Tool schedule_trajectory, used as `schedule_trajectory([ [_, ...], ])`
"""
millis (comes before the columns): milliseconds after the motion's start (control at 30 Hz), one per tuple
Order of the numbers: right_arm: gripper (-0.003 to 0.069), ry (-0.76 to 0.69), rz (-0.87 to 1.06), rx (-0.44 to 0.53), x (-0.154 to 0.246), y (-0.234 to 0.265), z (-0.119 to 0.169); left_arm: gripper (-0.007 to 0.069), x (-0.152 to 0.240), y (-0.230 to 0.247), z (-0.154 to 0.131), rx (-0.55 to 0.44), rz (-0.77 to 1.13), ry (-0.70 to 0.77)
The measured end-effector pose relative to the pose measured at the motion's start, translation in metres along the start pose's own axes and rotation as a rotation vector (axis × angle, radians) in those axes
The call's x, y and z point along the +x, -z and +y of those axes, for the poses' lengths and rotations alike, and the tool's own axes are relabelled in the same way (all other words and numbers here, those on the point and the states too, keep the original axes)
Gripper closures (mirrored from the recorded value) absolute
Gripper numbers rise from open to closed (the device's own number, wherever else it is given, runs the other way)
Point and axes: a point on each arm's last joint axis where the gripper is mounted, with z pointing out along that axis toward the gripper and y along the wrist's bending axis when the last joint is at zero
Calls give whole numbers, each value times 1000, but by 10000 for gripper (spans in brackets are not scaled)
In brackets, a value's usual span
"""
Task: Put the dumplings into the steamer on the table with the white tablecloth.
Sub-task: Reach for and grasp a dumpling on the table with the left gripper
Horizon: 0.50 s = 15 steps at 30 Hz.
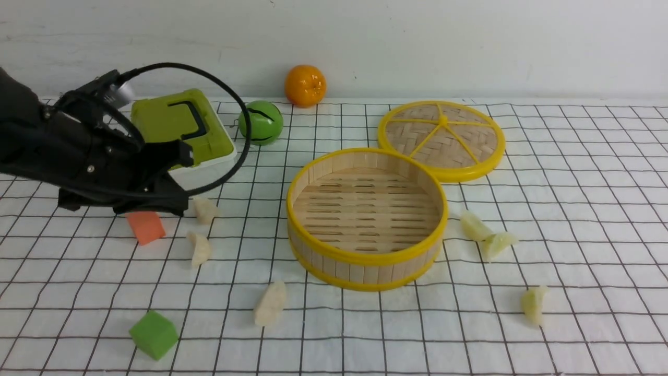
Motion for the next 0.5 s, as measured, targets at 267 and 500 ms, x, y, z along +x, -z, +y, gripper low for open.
schedule_trajectory([
  [267,659,-29,472,26,33,-47,-3,573,-11,-23,7,-60,45,18],
  [500,659,-88,485,-33,35,-60,3,324,-12,-73,-9,-159,145,-34],
])
